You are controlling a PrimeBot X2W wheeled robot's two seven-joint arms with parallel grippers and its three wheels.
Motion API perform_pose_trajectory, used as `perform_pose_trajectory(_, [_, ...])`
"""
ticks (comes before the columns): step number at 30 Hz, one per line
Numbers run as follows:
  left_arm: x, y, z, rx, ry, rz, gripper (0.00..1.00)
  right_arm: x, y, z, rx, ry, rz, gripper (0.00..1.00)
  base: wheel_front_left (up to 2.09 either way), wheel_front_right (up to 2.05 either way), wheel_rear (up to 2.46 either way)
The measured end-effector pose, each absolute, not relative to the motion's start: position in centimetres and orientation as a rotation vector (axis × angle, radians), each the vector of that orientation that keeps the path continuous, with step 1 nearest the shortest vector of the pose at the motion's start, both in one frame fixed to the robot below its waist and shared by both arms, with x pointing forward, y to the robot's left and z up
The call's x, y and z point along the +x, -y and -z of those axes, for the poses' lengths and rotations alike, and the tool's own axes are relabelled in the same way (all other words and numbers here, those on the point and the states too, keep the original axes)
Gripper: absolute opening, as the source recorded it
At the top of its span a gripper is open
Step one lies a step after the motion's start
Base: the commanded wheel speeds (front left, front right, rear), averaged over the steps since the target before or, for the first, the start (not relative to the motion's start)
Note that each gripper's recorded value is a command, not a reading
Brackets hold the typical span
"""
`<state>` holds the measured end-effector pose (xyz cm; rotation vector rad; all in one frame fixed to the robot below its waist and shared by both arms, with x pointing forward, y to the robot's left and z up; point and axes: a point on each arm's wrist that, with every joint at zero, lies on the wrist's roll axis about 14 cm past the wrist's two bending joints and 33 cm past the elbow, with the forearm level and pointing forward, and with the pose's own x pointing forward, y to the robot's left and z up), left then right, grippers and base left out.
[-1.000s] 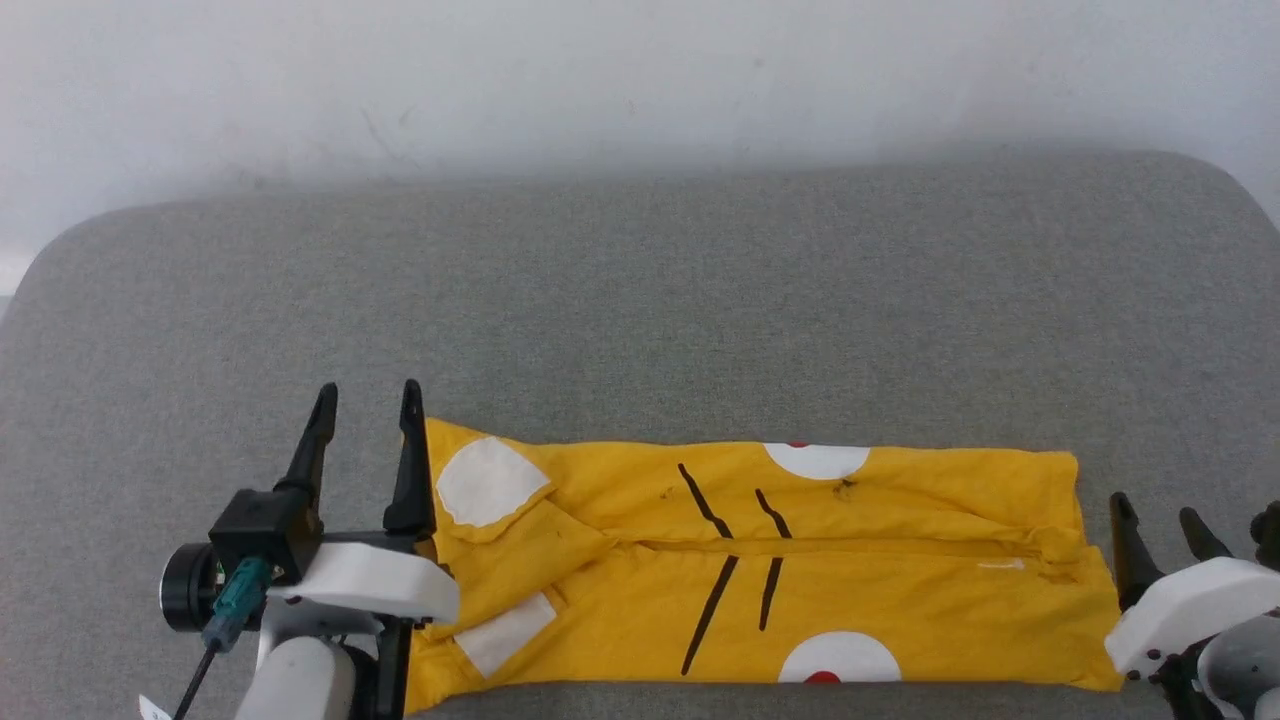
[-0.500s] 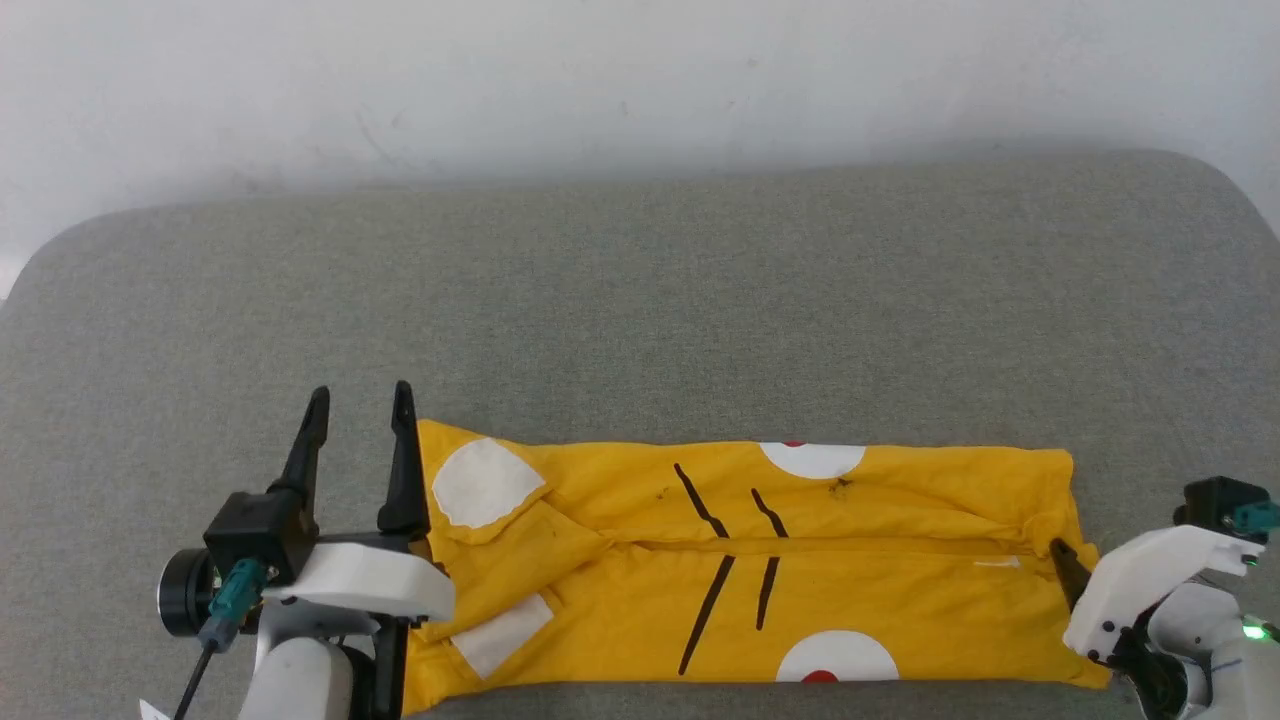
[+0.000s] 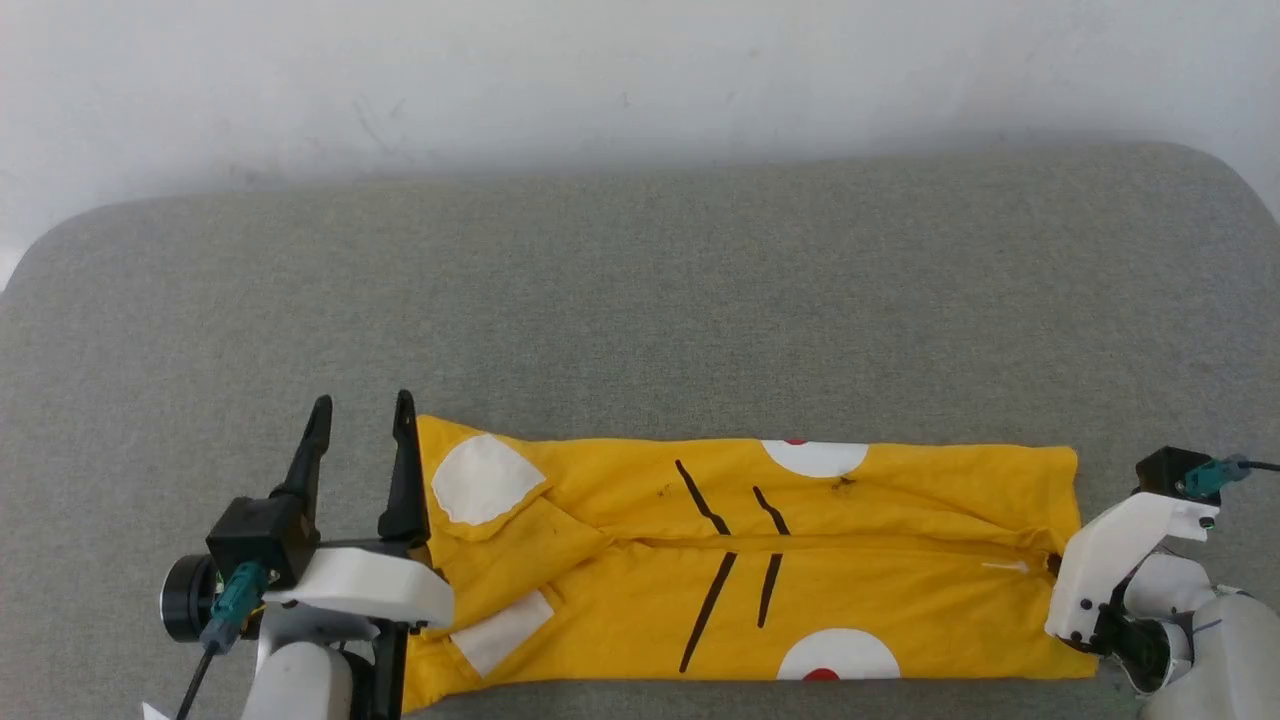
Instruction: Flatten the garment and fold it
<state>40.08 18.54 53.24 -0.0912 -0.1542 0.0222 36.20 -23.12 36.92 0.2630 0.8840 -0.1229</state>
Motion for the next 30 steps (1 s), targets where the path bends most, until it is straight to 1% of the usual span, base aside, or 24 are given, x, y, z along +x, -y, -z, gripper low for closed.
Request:
perform_pose_trajectory(6, [40.0, -18.6, -53.2, -0.089, 0.154, -0.02, 1.0, 36.4, 25.0, -37.6, 0.214, -0.843, 0.168, 0.0, 0.0, 0.0, 0.0])
perform_pose_trajectory(14, [40.0, -18.5, -52.8, -0.088, 0.142, -0.014, 1.0, 36.0, 32.8, -39.6, 0.085, -0.72, 0.363, 0.0, 0.0, 0.0, 0.0])
perform_pose_trajectory(17, [40.0, -18.6, -52.6, -0.089, 0.137, -0.017, 1.0, 35.9, 33.9, -39.8, 0.045, -0.709, 0.393, 0.0, 0.0, 0.0, 0.0])
perform_pose_trajectory(21, [39.9, -18.7, -52.7, -0.089, 0.14, -0.021, 1.0, 36.5, 32.9, -40.0, 0.028, -0.702, 0.36, 0.0, 0.0, 0.0, 0.0])
perform_pose_trajectory(25, [39.7, -18.9, -52.9, -0.086, 0.145, -0.025, 1.0, 37.8, 31.3, -42.0, -0.022, -0.653, 0.299, 0.0, 0.0, 0.0, 0.0])
perform_pose_trajectory(30, [39.4, -19.3, -53.3, -0.079, 0.156, -0.031, 1.0, 38.0, 27.1, -44.6, -0.056, -0.633, 0.169, 0.0, 0.0, 0.0, 0.0])
